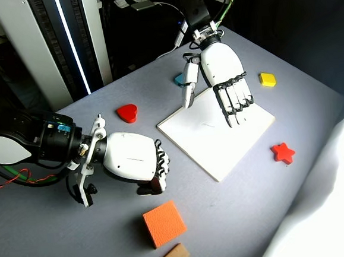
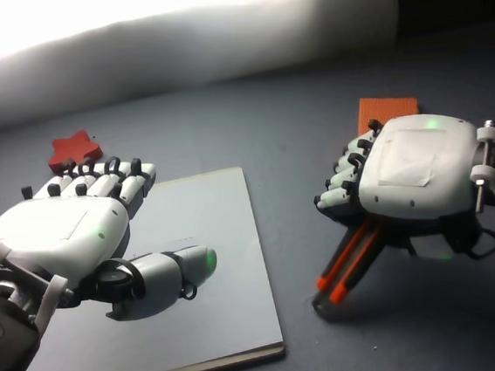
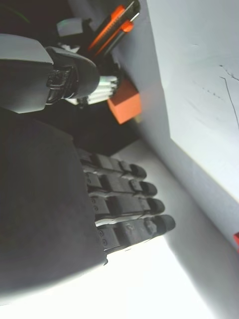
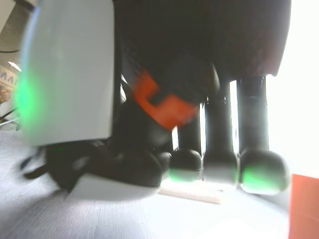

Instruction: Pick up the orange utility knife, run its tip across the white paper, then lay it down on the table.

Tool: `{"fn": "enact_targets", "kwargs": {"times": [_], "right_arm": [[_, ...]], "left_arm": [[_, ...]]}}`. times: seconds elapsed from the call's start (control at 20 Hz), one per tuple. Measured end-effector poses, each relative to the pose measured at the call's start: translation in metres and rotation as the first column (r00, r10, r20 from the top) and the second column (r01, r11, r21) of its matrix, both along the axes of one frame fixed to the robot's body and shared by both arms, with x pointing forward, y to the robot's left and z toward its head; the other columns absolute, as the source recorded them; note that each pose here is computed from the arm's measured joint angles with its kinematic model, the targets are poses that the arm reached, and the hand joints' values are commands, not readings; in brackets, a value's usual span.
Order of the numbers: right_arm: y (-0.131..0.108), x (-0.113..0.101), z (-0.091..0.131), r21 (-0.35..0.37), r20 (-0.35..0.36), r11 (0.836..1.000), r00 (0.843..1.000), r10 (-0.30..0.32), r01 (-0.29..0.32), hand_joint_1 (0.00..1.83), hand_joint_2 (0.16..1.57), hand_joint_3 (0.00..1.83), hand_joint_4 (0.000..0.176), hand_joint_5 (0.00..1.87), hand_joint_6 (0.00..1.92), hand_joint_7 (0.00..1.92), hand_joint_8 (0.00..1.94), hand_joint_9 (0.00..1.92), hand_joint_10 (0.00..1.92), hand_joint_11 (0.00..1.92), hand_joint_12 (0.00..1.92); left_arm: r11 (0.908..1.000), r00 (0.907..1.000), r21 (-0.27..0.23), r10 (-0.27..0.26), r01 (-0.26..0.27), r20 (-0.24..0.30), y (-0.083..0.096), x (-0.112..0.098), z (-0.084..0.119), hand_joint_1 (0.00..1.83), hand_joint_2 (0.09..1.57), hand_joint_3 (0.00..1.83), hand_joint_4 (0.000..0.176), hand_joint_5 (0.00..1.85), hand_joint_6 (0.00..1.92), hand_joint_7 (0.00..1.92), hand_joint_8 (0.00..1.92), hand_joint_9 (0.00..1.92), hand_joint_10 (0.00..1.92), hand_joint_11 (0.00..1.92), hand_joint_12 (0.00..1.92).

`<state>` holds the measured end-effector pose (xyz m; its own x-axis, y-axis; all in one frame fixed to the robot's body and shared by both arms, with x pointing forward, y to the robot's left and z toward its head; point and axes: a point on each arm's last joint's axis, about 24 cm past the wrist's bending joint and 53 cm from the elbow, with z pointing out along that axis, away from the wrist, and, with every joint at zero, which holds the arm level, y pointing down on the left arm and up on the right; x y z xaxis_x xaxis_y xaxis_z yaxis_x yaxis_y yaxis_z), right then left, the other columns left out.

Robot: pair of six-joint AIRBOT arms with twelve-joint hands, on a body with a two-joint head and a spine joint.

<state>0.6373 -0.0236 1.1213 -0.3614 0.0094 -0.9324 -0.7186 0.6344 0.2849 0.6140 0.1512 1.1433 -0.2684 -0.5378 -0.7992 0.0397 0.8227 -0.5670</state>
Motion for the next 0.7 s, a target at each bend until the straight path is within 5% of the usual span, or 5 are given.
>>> {"fn": "enact_targets", "kwargs": {"times": [0.2,0.35,0.4,0.55,0.7], "right_arm": [[-0.009,-0.013,0.007,0.017,-0.041,1.0,0.999,-0.016,0.016,0.72,1.2,0.07,0.0,0.0,0.38,0.03,0.49,0.0,0.75,0.0,1.48],[-0.02,-0.023,0.008,0.0,-0.089,0.999,0.995,-0.047,0.048,0.66,1.14,0.02,0.0,0.0,0.05,0.03,0.13,0.0,0.15,0.0,0.13],[-0.025,-0.025,0.01,-0.007,-0.103,0.998,0.993,-0.061,0.06,0.62,1.14,0.02,0.0,0.0,0.01,0.02,0.1,0.0,0.07,0.0,0.02],[-0.046,-0.034,0.017,0.021,-0.226,0.988,0.963,-0.145,0.153,0.33,1.16,0.02,0.0,0.02,0.01,0.08,0.09,0.07,0.09,0.0,0.0],[-0.065,-0.048,0.024,0.036,-0.285,0.977,0.939,-0.192,0.21,0.18,1.23,0.0,0.0,0.15,0.57,0.42,0.19,0.03,1.09,0.0,1.31]], "left_arm": [[1.0,1.0,0.001,0.005,-0.005,0.003,0.002,0.001,0.0,0.0,1.17,0.0,0.0,0.02,0.01,0.04,0.0,0.0,0.0,0.0,0.08],[1.0,1.0,0.002,0.005,-0.005,0.003,0.002,0.001,0.0,0.0,1.17,0.0,0.0,0.01,0.0,0.03,0.0,0.0,0.0,0.0,0.07],[1.0,1.0,0.004,0.004,-0.004,0.004,0.001,0.001,0.002,0.0,1.17,0.0,0.0,0.0,0.0,0.02,0.0,0.0,0.0,0.0,0.04],[1.0,0.9998,0.007,0.0,0.0,0.019,-0.002,0.003,0.008,0.0,1.19,0.0,0.0,0.1,0.02,0.1,0.01,0.05,0.01,0.0,0.25],[0.9997,0.9995,-0.007,-0.022,0.022,0.022,-0.011,0.002,0.015,0.0,1.26,0.01,0.0,0.37,0.06,0.51,0.08,0.41,0.13,0.0,1.07]]}}
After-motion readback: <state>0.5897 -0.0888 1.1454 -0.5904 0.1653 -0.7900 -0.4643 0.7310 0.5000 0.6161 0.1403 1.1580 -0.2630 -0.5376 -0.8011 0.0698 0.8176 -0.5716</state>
